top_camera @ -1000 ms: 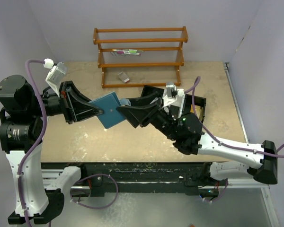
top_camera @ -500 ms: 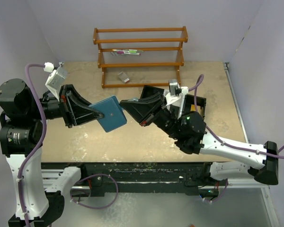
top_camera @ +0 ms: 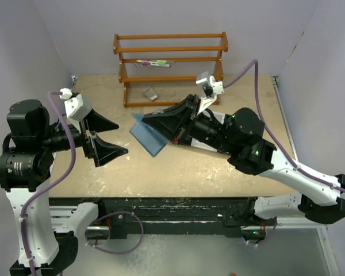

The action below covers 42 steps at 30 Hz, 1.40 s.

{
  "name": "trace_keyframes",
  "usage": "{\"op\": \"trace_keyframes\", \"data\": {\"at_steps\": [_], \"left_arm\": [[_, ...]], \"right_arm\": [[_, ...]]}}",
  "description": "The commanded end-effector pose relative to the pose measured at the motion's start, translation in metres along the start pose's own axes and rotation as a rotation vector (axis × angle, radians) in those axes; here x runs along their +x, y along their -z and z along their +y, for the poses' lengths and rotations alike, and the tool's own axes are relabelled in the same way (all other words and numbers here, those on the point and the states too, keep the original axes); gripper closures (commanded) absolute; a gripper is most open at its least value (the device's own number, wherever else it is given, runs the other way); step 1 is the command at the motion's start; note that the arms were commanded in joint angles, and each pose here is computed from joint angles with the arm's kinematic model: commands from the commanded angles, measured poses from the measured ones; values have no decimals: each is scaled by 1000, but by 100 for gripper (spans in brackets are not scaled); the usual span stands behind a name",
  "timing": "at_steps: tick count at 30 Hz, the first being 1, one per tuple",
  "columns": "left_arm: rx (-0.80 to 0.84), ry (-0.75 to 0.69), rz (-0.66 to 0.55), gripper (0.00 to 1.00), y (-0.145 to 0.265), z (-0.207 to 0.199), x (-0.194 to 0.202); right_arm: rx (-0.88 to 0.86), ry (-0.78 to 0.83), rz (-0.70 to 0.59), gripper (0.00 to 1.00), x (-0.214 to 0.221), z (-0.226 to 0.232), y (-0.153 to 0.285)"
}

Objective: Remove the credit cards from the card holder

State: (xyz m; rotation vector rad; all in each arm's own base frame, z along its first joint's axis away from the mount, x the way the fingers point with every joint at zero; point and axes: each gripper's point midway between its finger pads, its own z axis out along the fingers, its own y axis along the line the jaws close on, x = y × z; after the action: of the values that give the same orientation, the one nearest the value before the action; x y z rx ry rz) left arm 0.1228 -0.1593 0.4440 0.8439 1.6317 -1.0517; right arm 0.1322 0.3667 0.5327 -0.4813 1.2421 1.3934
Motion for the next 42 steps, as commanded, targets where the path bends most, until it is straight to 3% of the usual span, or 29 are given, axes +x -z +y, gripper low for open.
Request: {"op": "trace_keyframes", "data": {"at_steps": [1,5,14,21,34,40,42], "left_arm": [[-88,-182,38,1,4,21,10],[-119,-225,55,0,5,29,18],[120,-311,15,5,8,-29,33],[96,-340,53,16,8,-20,45],[116,-257,28,52,-2,-3,39],[104,-153,61,88,-16,34,45],[98,-117,66,94,-21,47,45]], "right_arm": [[-53,91,234,100,42,2,2],[-125,89,320,100,60,12,-2],[-232,68,340,100,67,29,-15],[-266,67,327,100,60,37,-22],[-242,64,360,100,70,25,-35],[-167,-47,379,98,77,-31,-45],[-145,-46,363,87,74,-44,-45]]}}
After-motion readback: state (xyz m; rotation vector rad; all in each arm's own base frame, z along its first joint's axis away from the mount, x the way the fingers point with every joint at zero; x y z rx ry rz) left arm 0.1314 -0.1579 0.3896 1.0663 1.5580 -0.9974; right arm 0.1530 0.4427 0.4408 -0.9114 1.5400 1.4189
